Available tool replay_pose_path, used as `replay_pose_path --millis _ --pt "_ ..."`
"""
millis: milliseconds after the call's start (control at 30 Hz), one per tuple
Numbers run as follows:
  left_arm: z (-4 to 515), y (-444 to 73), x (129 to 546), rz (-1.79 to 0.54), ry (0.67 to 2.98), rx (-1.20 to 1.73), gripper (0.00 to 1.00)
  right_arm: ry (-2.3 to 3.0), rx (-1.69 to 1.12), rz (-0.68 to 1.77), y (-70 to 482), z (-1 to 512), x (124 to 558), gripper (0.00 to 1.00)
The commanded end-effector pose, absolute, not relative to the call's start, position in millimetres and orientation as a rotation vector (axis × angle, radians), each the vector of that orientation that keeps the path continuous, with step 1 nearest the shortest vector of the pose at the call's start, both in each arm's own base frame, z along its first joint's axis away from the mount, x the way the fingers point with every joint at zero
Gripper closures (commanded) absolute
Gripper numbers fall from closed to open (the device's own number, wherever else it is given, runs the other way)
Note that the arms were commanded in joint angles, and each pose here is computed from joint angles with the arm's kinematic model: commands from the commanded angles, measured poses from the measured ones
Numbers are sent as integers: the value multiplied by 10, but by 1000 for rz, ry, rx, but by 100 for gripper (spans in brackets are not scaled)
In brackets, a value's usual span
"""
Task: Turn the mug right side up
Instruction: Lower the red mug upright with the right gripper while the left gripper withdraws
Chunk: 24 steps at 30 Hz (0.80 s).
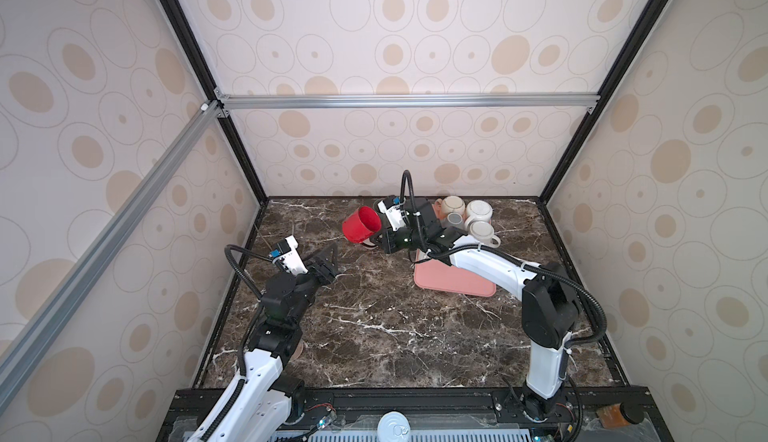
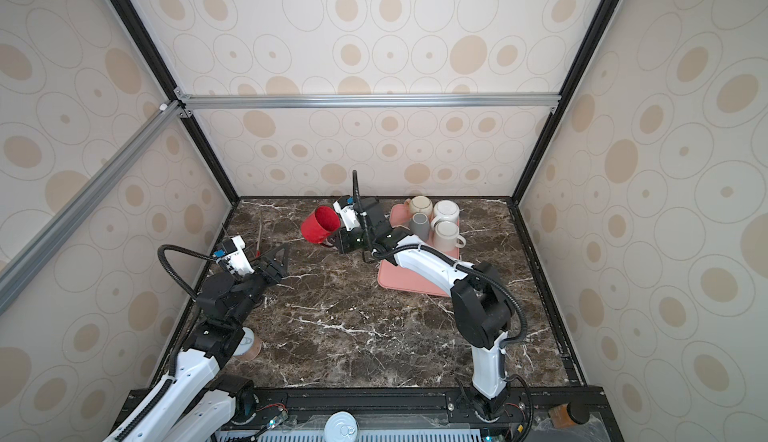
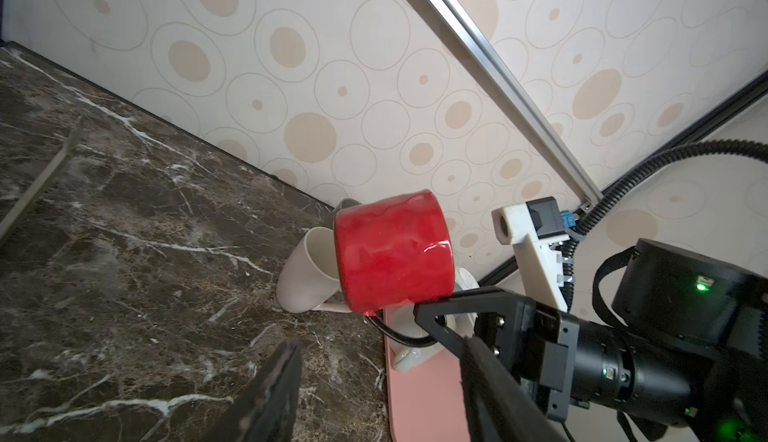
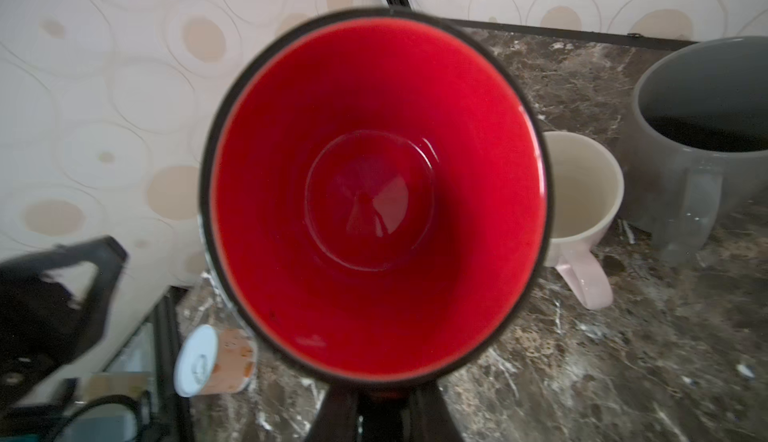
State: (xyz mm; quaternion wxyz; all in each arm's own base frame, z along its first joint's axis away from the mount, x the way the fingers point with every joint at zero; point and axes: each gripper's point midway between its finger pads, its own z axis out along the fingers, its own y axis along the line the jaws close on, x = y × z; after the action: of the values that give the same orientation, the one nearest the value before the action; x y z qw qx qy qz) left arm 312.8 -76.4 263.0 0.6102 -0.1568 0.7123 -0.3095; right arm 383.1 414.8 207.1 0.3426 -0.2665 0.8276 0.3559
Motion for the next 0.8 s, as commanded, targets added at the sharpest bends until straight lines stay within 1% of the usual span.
replay_pose_path --millis 0,300,500,767 --pt "2609 -645 3192 -619 1652 -371 38 2088 -883 710 4199 2075 3825 100" --pt "2542 -624 3329 -581 1676 -361 37 2102 -1116 478 4348 1654 3784 100" --pt "2446 -657 3409 -602 1698 -365 35 2141 -1172 373 4318 1387 3880 100" --pt "2364 -690 3489 -620 1715 -364 34 2147 -1195 209 4242 1221 4066 100"
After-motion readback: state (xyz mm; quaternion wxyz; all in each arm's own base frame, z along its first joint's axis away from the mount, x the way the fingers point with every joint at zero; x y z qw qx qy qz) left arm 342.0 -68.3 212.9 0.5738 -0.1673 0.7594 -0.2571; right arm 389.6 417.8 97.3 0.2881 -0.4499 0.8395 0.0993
